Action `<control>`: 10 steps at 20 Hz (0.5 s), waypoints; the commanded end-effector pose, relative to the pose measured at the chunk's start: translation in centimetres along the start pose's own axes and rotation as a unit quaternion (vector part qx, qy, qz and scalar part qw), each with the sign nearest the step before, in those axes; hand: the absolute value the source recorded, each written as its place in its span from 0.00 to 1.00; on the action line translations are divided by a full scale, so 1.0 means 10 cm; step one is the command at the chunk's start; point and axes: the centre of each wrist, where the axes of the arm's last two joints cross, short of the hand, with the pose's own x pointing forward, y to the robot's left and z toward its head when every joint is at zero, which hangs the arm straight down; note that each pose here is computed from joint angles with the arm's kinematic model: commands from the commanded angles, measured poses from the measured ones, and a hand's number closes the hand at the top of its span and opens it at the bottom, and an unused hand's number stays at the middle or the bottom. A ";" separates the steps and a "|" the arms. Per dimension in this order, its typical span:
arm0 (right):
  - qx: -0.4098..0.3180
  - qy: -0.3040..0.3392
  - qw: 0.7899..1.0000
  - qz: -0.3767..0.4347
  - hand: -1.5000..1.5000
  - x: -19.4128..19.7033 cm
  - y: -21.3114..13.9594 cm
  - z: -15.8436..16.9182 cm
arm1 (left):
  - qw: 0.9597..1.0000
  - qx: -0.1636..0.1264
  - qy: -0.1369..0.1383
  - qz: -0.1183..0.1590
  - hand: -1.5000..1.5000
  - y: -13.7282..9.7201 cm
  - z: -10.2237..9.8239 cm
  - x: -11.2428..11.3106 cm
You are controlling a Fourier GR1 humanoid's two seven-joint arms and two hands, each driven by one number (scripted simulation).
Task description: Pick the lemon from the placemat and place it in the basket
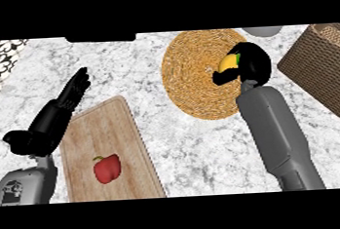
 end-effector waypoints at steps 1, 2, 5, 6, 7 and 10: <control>-0.096 -0.040 0.988 -0.113 1.00 0.31 -0.20 0.08 | 1.000 0.003 0.010 0.006 0.50 0.03 0.09 -0.08; -0.109 -0.053 0.984 -0.127 1.00 0.41 -0.27 0.09 | 1.000 0.004 0.005 0.003 0.50 0.03 0.06 0.03; -0.156 -0.074 0.973 -0.155 1.00 0.71 -0.41 0.23 | 1.000 0.006 0.004 -0.007 0.50 0.13 0.06 0.01; -0.161 -0.079 0.971 -0.161 1.00 0.81 -0.41 0.30 | 1.000 0.005 0.003 -0.010 0.50 0.12 0.03 -0.04; -0.163 -0.067 0.969 -0.171 1.00 0.75 -0.54 0.31 | 1.000 0.012 0.005 -0.002 0.50 0.00 0.15 0.02; -0.177 -0.055 0.965 -0.184 1.00 0.99 -0.85 0.33 | 1.000 0.009 0.002 -0.002 0.50 0.20 0.17 -0.10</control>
